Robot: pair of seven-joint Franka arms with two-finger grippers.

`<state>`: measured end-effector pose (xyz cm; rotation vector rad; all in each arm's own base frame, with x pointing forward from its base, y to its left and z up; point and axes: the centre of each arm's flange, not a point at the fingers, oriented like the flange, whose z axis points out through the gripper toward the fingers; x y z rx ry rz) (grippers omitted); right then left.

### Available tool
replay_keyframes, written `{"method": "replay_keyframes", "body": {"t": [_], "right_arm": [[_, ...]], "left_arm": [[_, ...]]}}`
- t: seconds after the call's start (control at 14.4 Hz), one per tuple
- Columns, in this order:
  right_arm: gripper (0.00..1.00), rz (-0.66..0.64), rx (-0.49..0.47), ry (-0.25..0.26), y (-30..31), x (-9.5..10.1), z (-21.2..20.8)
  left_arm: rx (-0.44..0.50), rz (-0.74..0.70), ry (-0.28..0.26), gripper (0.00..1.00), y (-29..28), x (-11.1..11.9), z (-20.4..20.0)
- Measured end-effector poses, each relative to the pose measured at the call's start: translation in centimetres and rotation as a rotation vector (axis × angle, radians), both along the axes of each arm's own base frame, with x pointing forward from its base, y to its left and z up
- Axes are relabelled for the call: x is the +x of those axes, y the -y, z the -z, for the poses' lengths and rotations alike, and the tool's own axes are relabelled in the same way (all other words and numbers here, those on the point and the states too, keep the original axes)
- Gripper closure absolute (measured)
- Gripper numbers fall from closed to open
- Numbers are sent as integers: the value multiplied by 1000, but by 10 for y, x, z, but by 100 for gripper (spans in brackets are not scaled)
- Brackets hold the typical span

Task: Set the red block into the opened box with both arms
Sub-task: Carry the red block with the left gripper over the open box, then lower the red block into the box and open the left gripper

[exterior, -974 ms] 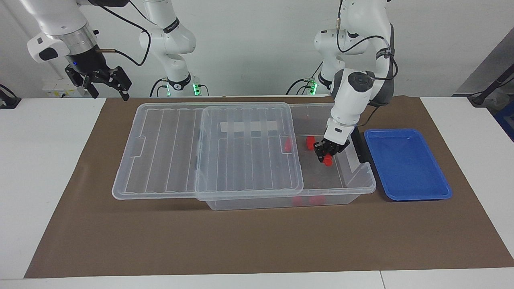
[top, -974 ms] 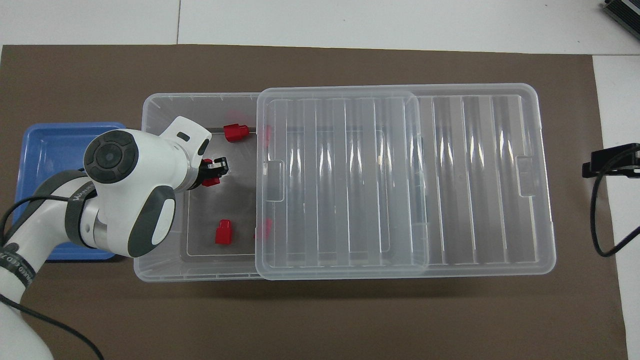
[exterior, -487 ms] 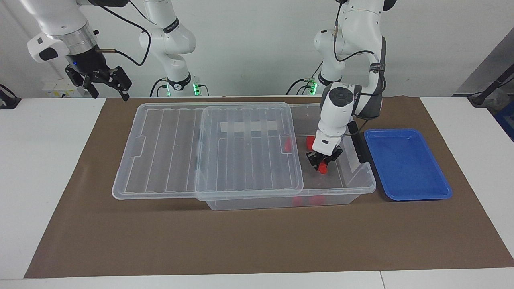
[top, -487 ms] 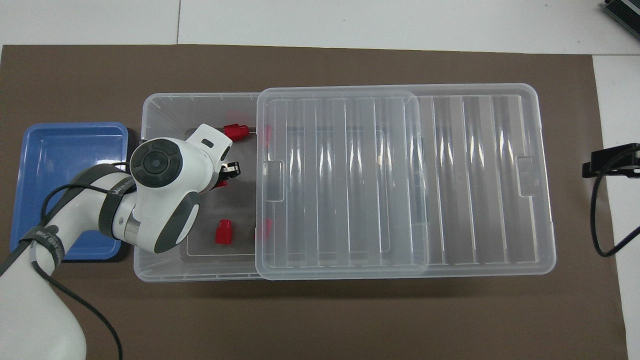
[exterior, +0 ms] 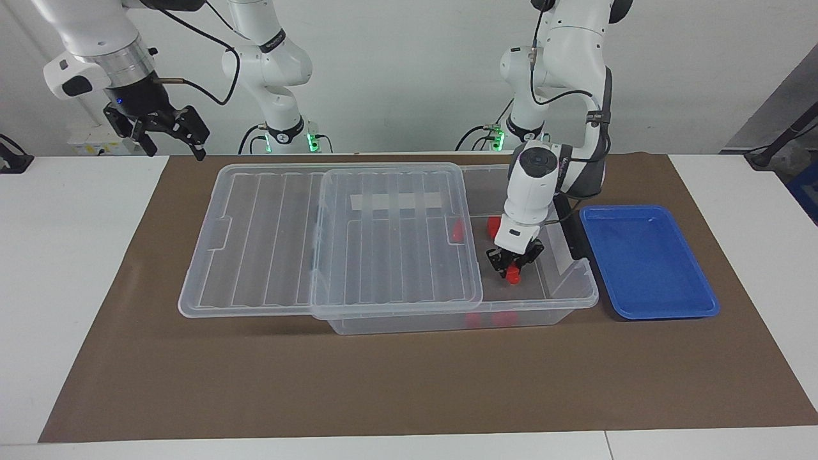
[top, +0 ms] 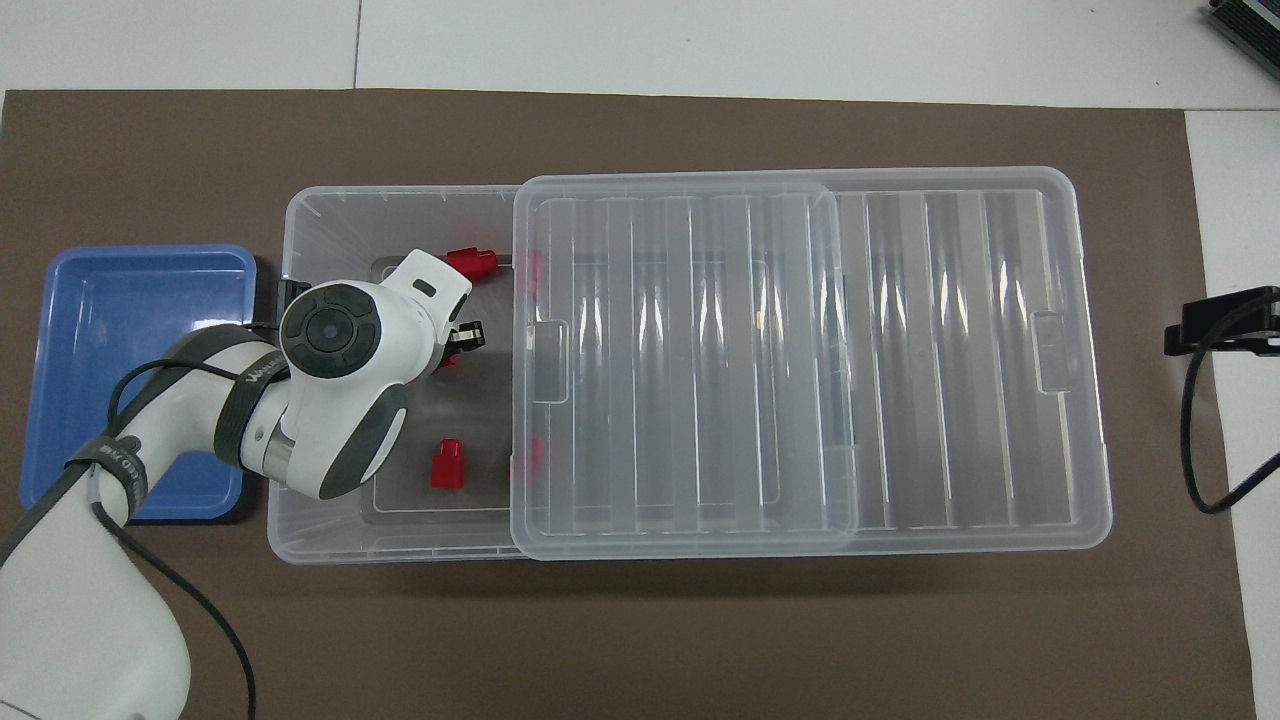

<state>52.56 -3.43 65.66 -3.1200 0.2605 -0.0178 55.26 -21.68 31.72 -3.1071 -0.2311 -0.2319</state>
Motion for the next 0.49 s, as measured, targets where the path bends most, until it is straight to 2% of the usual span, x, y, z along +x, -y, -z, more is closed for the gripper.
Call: {"method": "replay_keyframes", "body": {"t": [0.49], "right_arm": [[0, 0, 0, 0, 0, 0, 0]], "left_arm": [[-17, 1, 22, 66, -4, -3, 13]]}}
